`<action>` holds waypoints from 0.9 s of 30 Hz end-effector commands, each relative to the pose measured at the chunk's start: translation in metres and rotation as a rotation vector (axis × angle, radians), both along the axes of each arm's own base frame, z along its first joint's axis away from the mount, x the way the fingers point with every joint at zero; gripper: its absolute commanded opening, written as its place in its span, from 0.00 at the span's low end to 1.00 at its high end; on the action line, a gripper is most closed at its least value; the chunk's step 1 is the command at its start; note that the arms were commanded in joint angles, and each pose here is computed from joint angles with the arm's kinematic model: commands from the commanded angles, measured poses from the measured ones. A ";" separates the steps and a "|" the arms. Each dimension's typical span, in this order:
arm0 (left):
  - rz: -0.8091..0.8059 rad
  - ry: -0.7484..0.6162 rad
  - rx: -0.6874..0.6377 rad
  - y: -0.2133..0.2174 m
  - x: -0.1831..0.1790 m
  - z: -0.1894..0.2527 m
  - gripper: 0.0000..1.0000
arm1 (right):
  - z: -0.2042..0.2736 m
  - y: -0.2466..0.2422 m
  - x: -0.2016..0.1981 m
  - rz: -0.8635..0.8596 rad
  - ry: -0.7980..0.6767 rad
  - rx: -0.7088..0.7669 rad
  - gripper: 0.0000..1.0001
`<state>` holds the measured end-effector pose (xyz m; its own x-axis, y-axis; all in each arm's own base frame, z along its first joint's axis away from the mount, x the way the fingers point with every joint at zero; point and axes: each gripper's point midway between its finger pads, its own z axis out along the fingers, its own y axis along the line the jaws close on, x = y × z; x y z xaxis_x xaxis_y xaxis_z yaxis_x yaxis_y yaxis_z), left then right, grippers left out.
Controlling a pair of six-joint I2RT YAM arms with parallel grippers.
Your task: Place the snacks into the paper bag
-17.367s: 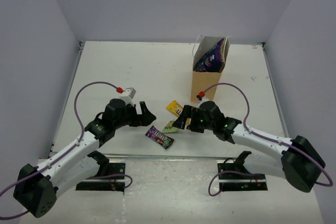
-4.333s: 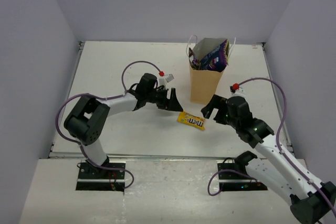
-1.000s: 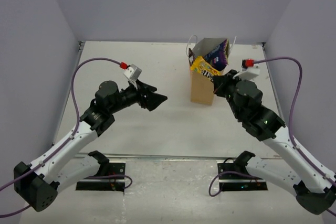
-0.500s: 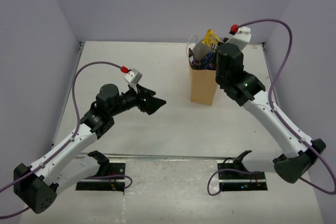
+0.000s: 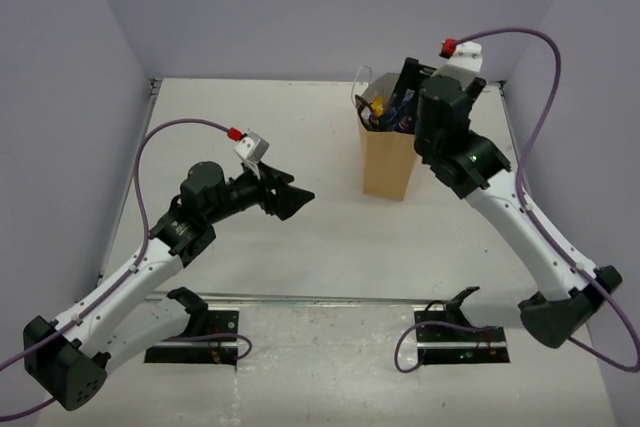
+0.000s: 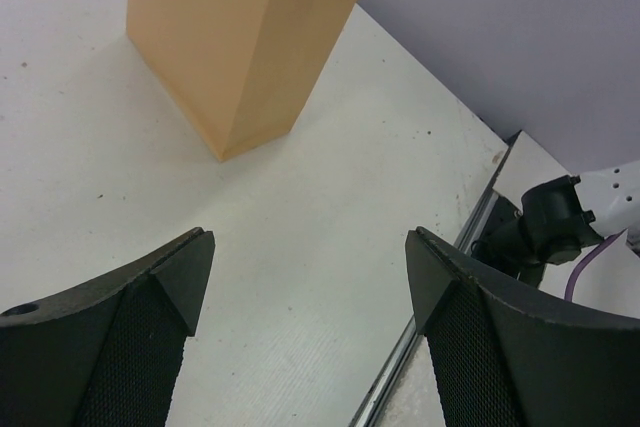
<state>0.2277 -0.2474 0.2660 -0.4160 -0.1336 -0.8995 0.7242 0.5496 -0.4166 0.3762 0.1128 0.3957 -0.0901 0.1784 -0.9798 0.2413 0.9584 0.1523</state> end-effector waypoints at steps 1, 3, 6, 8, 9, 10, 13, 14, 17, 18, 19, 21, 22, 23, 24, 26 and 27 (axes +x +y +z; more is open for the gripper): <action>0.001 -0.039 0.007 0.001 0.001 0.002 0.83 | 0.039 -0.014 -0.043 0.087 -0.148 0.138 0.95; -0.005 -0.041 0.005 0.000 0.000 0.003 0.84 | 0.037 -0.008 -0.055 0.171 -0.160 0.148 0.98; -0.008 -0.048 -0.001 0.001 -0.002 0.006 0.84 | 0.020 -0.015 -0.073 0.198 -0.151 0.149 0.99; -0.010 -0.055 -0.002 0.002 -0.003 0.008 0.84 | 0.001 -0.023 -0.083 0.188 -0.137 0.150 0.99; -0.014 -0.065 -0.007 0.002 -0.005 0.012 0.84 | -0.006 -0.027 -0.086 0.178 -0.134 0.159 0.99; -0.013 -0.067 -0.006 0.003 -0.005 0.013 0.84 | -0.028 -0.031 -0.087 0.161 -0.099 0.143 0.99; -0.012 -0.078 -0.009 0.005 -0.008 0.016 0.86 | -0.054 -0.046 -0.099 0.132 -0.088 0.160 0.99; -0.013 -0.082 -0.010 0.005 -0.009 0.017 0.86 | -0.061 -0.049 -0.103 0.128 -0.083 0.165 0.99; -0.010 -0.083 -0.012 0.006 -0.009 0.018 0.87 | -0.079 -0.055 -0.114 0.120 -0.080 0.223 0.99; -0.013 -0.083 -0.012 0.006 -0.010 0.018 0.87 | -0.080 -0.057 -0.119 0.120 -0.090 0.244 0.99; -0.014 -0.081 -0.013 0.005 -0.010 0.018 0.87 | -0.093 -0.057 -0.120 0.115 -0.071 0.259 0.99; -0.021 -0.085 -0.015 0.005 -0.011 0.019 0.87 | -0.106 -0.056 -0.121 0.095 -0.066 0.334 0.99; -0.021 -0.093 -0.018 0.005 -0.011 0.020 0.87 | -0.120 -0.055 -0.122 0.090 -0.049 0.348 0.99; -0.021 -0.095 -0.017 0.006 -0.012 0.017 0.87 | -0.124 -0.052 -0.122 0.089 -0.045 0.383 0.99; -0.018 -0.099 -0.015 0.006 -0.012 0.016 0.87 | -0.131 -0.050 -0.122 0.094 -0.033 0.398 0.99; -0.008 -0.101 -0.007 0.008 -0.011 0.008 0.87 | -0.147 -0.047 -0.121 0.080 -0.008 0.438 0.99; 0.004 -0.104 0.003 0.009 -0.009 0.005 0.88 | -0.153 -0.047 -0.121 0.073 0.002 0.439 0.99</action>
